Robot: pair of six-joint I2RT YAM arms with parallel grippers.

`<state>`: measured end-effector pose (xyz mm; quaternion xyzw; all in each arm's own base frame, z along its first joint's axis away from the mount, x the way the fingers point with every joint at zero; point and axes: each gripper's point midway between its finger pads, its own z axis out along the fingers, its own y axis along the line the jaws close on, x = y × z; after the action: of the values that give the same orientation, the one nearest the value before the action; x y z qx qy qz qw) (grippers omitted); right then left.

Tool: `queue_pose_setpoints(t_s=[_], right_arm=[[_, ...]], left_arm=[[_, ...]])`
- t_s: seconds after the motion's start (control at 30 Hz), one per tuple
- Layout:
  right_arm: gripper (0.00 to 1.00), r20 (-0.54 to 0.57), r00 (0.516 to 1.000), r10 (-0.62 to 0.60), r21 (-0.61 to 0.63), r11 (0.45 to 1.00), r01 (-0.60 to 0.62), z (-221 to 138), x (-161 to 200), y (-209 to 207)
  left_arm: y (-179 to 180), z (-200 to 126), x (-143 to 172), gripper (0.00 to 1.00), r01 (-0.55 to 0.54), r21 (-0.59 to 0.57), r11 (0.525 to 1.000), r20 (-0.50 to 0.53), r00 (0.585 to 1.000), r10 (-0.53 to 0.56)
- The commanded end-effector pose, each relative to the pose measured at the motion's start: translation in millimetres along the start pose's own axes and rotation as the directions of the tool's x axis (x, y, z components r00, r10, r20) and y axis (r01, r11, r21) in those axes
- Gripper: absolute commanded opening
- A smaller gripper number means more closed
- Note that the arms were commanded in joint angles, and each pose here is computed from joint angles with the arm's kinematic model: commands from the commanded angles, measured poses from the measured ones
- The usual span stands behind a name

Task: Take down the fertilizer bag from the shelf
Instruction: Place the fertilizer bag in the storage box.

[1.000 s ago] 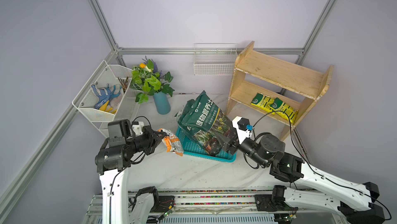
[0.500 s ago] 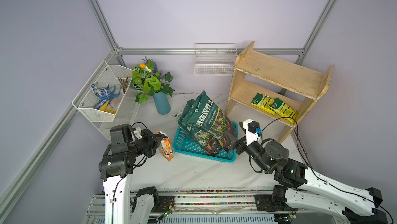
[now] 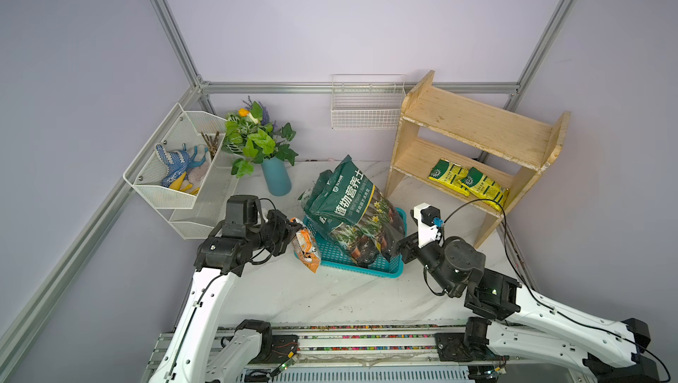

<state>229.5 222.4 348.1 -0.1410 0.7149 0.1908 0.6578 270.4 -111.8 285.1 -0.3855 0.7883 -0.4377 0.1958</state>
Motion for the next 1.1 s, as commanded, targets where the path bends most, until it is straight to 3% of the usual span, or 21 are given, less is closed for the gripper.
queue_pose_setpoints(t_s=[0.0, 0.1, 0.4, 0.47, 0.57, 0.63, 0.83, 1.07], right_arm=[[0.85, 0.013, 1.000, 0.022, 0.017, 1.000, -0.022, -1.7, -8.6, -4.3], [0.85, 0.009, 1.000, 0.020, 0.011, 1.000, -0.020, -0.6, -7.7, -2.6], [0.84, -0.020, 1.000, -0.005, -0.068, 0.998, 0.004, 5.1, -1.3, 14.8], [0.75, -0.038, 0.999, -0.028, -0.130, 0.991, 0.023, 7.6, 3.4, 27.6], [0.49, -0.068, 0.995, -0.071, -0.276, 0.960, 0.049, 9.2, 12.8, 56.7], [0.38, -0.083, 0.991, -0.101, -0.372, 0.926, 0.063, 8.7, 19.5, 76.1], [0.23, -0.100, 0.987, -0.125, -0.499, 0.865, 0.059, 6.9, 33.0, 104.1], [0.15, -0.054, 0.990, -0.131, -0.609, 0.790, 0.071, -12.6, 52.3, 139.4]], left_arm=[[-39.0, -11.5, -13.0, 0.00, -0.042, 0.141, 0.989, 0.088, 0.996, 0.030], [-37.8, -9.4, -20.2, 0.00, -0.008, 0.150, 0.989, 0.119, 0.993, -0.010], [-25.8, 38.1, -25.5, 0.00, 0.096, 0.124, 0.988, 0.046, 0.994, -0.103], [-30.4, 40.5, -26.8, 0.00, 0.108, 0.139, 0.984, 0.049, 0.992, -0.116], [-39.7, 37.5, -27.3, 0.00, 0.117, 0.161, 0.980, 0.055, 0.990, -0.128], [-47.7, 32.1, -25.7, 0.00, 0.115, 0.184, 0.976, 0.062, 0.990, -0.129], [-51.9, 25.6, -19.8, 0.00, 0.144, 0.210, 0.967, 0.072, 0.984, -0.162], [-55.8, 42.1, -0.6, 0.00, 0.171, 0.215, 0.961, -0.002, 0.985, -0.175]])
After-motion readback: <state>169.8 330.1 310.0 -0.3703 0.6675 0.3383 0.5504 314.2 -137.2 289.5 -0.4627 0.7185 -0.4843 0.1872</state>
